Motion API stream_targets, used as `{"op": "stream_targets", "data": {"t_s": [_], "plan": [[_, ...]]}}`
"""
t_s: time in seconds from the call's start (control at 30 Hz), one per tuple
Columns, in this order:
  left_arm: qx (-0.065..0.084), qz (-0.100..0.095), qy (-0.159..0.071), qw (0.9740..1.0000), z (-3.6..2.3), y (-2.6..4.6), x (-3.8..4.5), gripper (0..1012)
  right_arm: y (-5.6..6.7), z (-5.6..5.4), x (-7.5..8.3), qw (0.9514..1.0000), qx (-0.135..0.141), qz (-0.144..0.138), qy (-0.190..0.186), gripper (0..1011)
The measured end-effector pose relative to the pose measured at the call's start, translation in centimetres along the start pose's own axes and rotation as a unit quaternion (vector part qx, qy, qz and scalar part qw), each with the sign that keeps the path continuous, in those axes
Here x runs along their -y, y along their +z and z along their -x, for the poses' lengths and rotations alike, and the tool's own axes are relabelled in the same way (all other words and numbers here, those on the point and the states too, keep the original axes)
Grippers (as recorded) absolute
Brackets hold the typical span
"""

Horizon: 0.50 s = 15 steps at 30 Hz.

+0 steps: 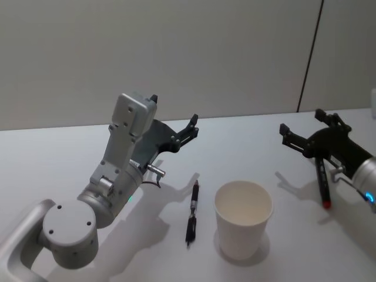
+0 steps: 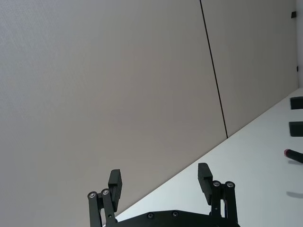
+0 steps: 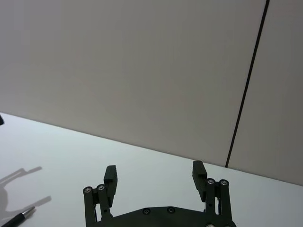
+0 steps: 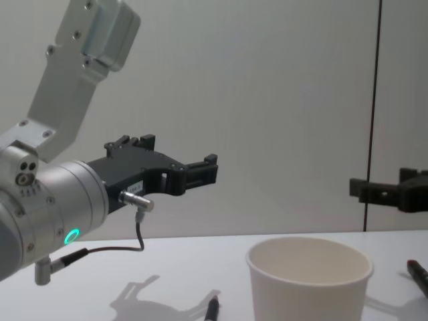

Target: Place the pen into the pen holder.

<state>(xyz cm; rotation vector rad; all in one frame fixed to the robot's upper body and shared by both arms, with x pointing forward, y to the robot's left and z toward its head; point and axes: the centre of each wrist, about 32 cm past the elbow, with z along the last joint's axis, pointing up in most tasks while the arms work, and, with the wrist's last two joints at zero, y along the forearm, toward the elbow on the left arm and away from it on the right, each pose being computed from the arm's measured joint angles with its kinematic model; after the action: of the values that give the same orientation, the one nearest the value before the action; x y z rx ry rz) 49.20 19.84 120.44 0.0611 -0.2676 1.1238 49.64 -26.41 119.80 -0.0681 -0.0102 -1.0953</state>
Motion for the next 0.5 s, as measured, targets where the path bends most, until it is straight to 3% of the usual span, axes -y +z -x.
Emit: {"op": "stream_targets", "data": {"t_s": [0.1,0.17,0.2,0.27,0.37,0.5], "plan": [[0.000,0.000,0.000,1.0000,0.00,0.00,0.00,1001,0.0,-1.2,-1.0,0.9999,-0.003,0.010,0.012,1001],[0.000,0.000,0.000,1.0000,0.00,0.00,0.00,1001,0.0,-2.7,-2.6,0.9995,-0.006,0.022,0.023,1001],[0.000,0.000,0.000,1.0000,0.00,0.00,0.00,1001,0.0,-2.7,-2.6,0.9995,-0.006,0.022,0.023,1001],[0.000,0.000,0.000,1.0000,0.00,0.00,0.00,1001,0.3,-4.1,-4.2,0.9990,-0.008,0.032,0.029,1001],[0.000,0.000,0.000,1.0000,0.00,0.00,0.00,1001,0.5,-4.6,-4.8,0.9989,-0.009,0.036,0.029,1001],[0.000,0.000,0.000,1.0000,0.00,0.00,0.00,1001,1.7,-6.0,-7.1,0.9988,-0.011,0.043,0.022,1001]]}}
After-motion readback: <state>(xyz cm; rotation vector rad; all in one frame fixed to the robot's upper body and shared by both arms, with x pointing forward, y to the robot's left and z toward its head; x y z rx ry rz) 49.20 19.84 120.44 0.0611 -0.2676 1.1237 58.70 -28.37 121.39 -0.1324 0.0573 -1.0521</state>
